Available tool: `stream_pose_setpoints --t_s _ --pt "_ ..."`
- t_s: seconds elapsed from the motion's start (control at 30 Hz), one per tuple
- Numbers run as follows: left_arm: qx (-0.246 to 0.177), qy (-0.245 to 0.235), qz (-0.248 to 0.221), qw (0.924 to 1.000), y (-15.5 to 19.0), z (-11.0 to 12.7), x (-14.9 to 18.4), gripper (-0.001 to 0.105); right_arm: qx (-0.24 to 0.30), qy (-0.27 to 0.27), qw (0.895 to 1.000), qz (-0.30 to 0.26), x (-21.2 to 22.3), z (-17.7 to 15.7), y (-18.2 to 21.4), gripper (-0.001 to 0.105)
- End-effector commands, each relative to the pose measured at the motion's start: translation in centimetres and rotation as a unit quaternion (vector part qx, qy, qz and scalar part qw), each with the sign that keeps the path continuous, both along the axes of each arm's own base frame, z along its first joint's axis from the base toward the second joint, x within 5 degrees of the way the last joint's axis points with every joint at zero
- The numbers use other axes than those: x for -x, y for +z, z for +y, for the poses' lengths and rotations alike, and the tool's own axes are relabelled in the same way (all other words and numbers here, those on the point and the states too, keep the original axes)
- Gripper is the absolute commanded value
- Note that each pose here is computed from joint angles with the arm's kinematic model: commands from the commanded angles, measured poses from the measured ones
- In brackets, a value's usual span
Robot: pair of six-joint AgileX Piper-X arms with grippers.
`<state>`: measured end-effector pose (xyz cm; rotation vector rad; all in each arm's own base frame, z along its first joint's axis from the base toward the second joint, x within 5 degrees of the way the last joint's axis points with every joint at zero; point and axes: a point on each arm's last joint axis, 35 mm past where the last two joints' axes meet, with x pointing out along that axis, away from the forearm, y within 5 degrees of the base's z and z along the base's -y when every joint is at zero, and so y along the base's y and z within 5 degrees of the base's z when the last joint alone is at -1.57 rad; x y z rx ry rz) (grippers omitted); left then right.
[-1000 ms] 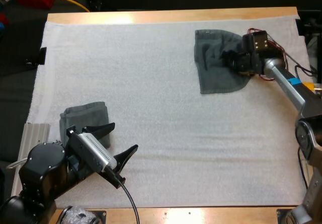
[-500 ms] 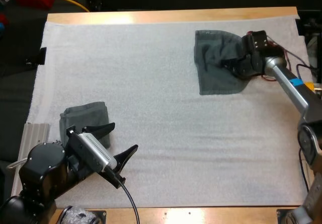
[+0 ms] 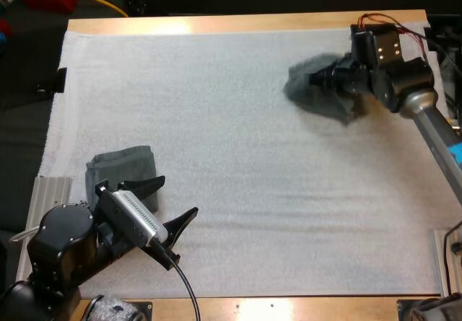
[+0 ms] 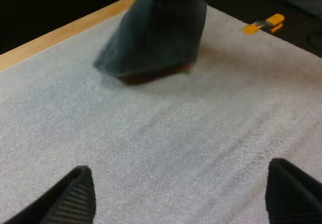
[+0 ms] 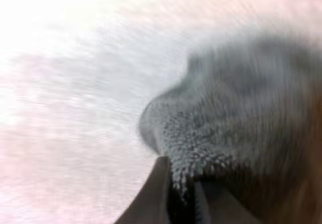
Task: Pick towel from pile, fold and stack
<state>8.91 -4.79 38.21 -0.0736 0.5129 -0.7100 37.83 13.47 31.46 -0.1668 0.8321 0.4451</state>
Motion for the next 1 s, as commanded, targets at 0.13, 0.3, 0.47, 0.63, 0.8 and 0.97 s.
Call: stream_pose_setpoints --t_s 0.13,0.3,0.47,0.63,0.8,0.97 --pt "0.006 0.004 -0.009 0.9999 0.4 0.0 0.0 0.067 -0.012 0.041 0.998 -0.036 3.2 1.6 3.8 0.001" --pt "0.006 0.004 -0.009 0.9999 0.4 0.0 0.0 0.067 -0.024 0.075 0.995 -0.055 6.2 3.2 6.4 0.001" --pt "0.006 0.004 -0.009 0.9999 0.4 0.0 0.0 0.067 -0.03 0.099 0.994 -0.034 8.6 4.9 7.0 0.001" --pt "0.006 0.004 -0.009 0.9999 0.4 0.0 0.0 0.067 0.007 0.108 0.994 -0.002 10.6 6.8 5.2 0.001" --pt "0.006 0.004 -0.009 0.9999 0.4 0.0 0.0 0.067 0.01 0.082 0.996 0.04 11.8 8.0 1.7 0.001" --pt "0.006 0.004 -0.009 0.9999 0.4 0.0 0.0 0.067 -0.035 0.097 0.989 0.103 12.7 9.5 -1.8 0.001"
